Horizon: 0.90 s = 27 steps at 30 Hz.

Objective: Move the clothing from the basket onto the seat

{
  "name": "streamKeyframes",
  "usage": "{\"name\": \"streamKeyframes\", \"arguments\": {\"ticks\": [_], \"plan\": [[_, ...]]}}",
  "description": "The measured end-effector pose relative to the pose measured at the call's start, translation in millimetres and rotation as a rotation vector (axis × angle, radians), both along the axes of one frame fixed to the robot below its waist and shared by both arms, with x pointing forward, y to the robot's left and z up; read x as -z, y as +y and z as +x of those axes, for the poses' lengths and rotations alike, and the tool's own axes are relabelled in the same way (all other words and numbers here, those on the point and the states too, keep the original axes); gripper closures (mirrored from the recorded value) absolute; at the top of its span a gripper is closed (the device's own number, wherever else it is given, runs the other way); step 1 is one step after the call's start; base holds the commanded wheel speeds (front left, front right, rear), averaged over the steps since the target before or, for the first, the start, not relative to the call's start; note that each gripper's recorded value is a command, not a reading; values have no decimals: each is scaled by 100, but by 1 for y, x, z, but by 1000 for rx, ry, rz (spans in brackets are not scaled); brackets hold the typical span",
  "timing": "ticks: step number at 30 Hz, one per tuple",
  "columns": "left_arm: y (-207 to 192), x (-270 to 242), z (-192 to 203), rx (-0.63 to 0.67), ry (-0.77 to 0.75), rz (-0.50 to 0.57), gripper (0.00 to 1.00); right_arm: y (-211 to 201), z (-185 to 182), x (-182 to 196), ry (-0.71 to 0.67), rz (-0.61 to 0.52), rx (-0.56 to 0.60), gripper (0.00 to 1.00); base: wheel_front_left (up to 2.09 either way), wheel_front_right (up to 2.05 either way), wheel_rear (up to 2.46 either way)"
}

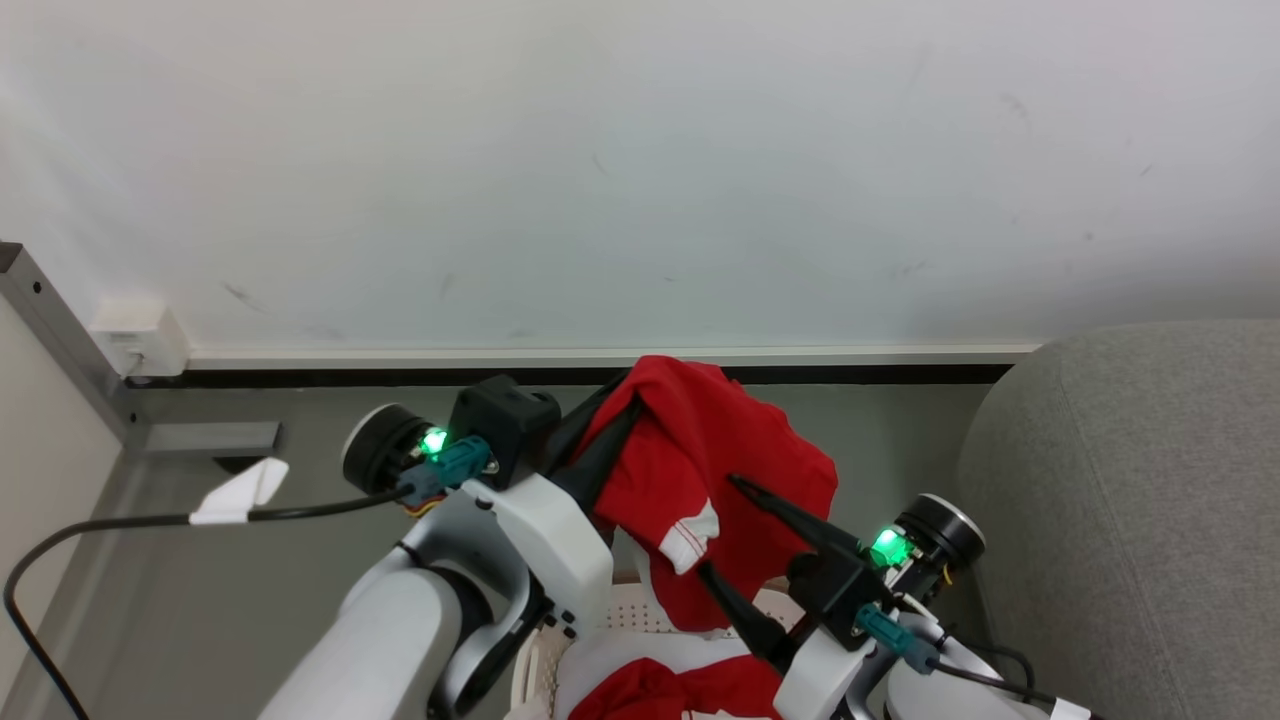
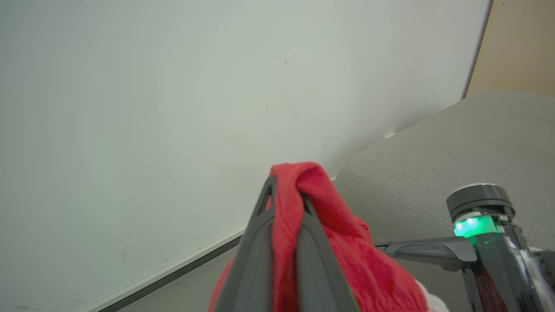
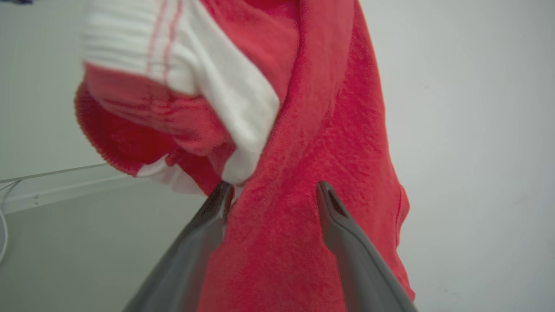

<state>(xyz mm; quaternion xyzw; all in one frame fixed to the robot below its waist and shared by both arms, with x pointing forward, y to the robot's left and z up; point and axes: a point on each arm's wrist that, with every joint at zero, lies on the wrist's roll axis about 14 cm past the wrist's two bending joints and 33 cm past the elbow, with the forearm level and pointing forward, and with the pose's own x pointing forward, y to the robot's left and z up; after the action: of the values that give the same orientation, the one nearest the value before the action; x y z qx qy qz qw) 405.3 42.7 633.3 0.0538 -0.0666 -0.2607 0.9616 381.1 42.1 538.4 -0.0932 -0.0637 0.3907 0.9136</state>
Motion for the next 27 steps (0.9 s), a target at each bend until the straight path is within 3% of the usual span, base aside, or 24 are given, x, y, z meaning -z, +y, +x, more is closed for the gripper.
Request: {"name": "streamKeyframes", "arguments": {"ticks": [12, 13, 14, 27], "plan": [[-2, 5, -3, 8, 12, 4, 100, 20, 3, -15, 12, 64, -66, 0, 0, 0, 0], [-2, 5, -3, 9, 13, 4, 100, 21, 2, -16, 17, 71, -70, 53, 0, 0, 0], [-3, 5, -3, 9, 13, 4, 100, 21, 1, -16, 24, 83, -71, 98, 0, 0, 0], [-7, 8, 0, 21, 22, 4, 100, 19, 1, -23, 32, 120, -66, 100, 0, 0, 0]]}}
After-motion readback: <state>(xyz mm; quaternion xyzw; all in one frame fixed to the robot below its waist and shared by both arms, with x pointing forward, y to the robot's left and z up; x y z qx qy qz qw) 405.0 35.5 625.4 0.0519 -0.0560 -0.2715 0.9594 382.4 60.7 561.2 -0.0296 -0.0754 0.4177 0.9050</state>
